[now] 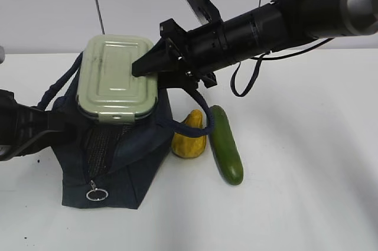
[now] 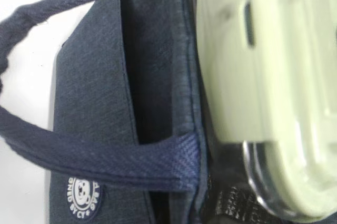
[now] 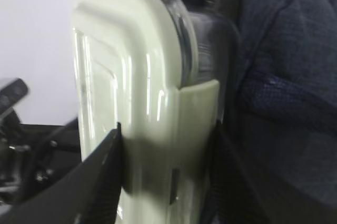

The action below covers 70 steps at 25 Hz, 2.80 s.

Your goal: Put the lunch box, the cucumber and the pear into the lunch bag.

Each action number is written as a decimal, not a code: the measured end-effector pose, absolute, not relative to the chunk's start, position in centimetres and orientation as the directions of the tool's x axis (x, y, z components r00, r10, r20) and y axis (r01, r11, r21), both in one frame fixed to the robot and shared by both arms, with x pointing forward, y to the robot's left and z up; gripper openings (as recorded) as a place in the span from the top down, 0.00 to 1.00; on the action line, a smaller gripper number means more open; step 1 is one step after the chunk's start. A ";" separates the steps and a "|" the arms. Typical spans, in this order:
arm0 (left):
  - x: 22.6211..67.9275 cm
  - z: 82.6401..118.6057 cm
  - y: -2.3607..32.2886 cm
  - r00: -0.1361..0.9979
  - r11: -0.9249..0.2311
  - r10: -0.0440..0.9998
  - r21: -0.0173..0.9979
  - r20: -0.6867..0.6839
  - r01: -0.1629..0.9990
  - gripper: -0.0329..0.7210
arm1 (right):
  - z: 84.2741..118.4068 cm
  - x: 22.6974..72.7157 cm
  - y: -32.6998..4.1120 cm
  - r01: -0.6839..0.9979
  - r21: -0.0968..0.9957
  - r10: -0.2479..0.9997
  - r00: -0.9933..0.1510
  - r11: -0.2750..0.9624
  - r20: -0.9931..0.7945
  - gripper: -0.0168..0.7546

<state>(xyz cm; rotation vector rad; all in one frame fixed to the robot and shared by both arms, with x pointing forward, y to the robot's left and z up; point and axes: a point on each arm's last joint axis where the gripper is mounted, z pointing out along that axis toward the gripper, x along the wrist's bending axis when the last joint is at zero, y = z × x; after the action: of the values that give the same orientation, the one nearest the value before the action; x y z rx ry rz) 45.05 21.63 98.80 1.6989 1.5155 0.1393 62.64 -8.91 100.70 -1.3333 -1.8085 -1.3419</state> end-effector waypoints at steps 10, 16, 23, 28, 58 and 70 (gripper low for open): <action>45.2 98.9 21.6 0.234 0.124 0.856 0.623 -0.460 0.772 0.98 | 99.4 62.2 -9.8 0.896 0.413 0.500 -0.435 0.163 0.749 0.51; 45.2 99.0 21.6 0.218 0.148 0.852 0.619 -0.476 0.771 0.98 | 98.9 62.6 -10.0 0.904 0.404 0.574 -0.408 0.143 0.710 0.51; 45.2 99.0 21.6 0.216 0.152 0.852 0.618 -0.478 0.771 0.98 | 98.0 63.0 -9.0 0.893 0.437 0.626 -0.404 0.111 0.667 0.51; 45.2 99.0 21.5 0.222 0.148 0.846 0.613 -0.485 0.776 0.98 | 96.6 63.6 -8.2 0.909 0.407 0.635 -0.367 0.090 0.679 0.51; 44.9 99.0 21.2 0.241 0.136 0.826 0.596 -0.509 0.791 0.98 | 97.8 62.8 -5.5 0.817 0.500 0.638 -0.553 0.288 0.535 0.33; 44.9 99.0 21.2 0.242 0.136 0.825 0.595 -0.511 0.792 0.98 | 107.5 59.8 -9.5 0.685 0.514 0.711 -0.678 0.517 0.188 0.33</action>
<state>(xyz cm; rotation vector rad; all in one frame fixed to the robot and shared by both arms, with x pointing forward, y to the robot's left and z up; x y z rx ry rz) 44.88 21.16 99.03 1.6351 1.5318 0.0471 59.78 -9.52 107.48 -1.2782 -2.7762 -0.9068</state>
